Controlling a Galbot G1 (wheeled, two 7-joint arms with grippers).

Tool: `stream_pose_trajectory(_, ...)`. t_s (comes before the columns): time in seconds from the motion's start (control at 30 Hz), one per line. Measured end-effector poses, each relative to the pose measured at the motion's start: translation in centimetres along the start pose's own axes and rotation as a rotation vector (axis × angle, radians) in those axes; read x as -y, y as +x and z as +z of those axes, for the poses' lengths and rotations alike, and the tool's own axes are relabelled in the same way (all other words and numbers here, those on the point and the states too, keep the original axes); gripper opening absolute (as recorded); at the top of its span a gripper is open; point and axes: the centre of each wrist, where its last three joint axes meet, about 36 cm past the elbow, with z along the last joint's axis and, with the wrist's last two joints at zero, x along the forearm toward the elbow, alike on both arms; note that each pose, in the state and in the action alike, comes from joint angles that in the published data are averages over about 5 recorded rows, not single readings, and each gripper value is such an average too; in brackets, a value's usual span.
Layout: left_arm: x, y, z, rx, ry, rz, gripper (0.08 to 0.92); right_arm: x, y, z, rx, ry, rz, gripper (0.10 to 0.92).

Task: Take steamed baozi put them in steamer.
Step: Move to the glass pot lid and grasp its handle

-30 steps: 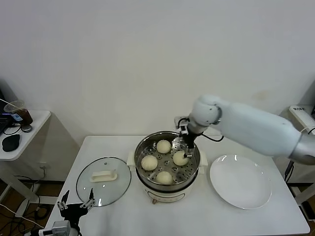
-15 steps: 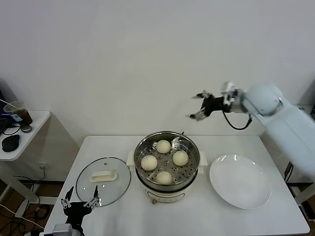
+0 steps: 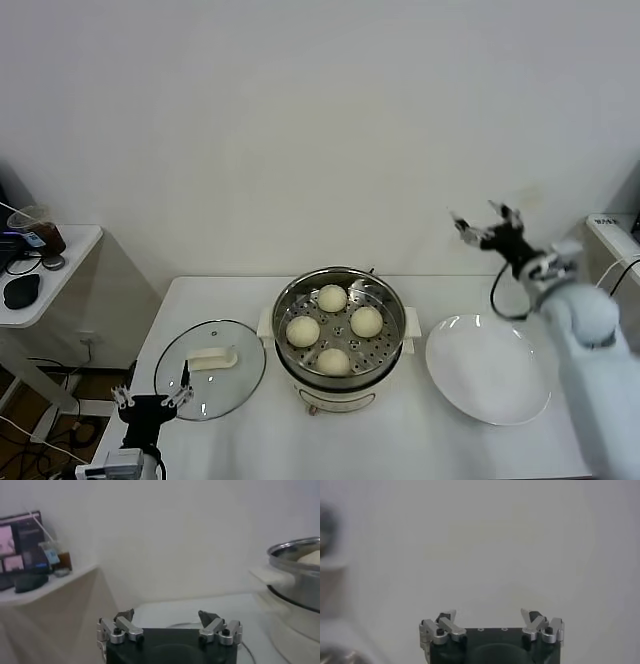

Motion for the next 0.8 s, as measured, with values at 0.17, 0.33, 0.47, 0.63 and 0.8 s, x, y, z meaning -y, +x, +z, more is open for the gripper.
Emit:
stream_pose_trajectory(0.17,0.0,-1.3,1.3,0.058,-0.18,-0.055,0.823,-2.4,5.0,6.0,-0.05,-0.105,0.141,0.823)
stream_pose_trajectory(0.33,0.1,-2.8,3.4,0.13,-0.499,-0.114,0.823,-3.9,9.4,9.7,-0.113,-0.148,0.236,0.823)
stream_pose_trajectory(0.47,0.3,-3.7,5.9,0.202,-0.785,-0.129,0.823,-4.7,11.7,11.4,-0.149,-0.165,0.292,0.823)
stream_pose_trajectory(0.63,-0.1,-4.6,9.1,0.278,-1.122,-0.08,0.823,-5.5,13.2,12.8,-0.18,-0.178,0.335,0.823)
stream_pose_trajectory(0.8,-0.5,-5.4,10.6,0.298,-1.351,-0.027,0.823,-6.0,13.9,13.9,-0.2,-0.186,0.36,0.823)
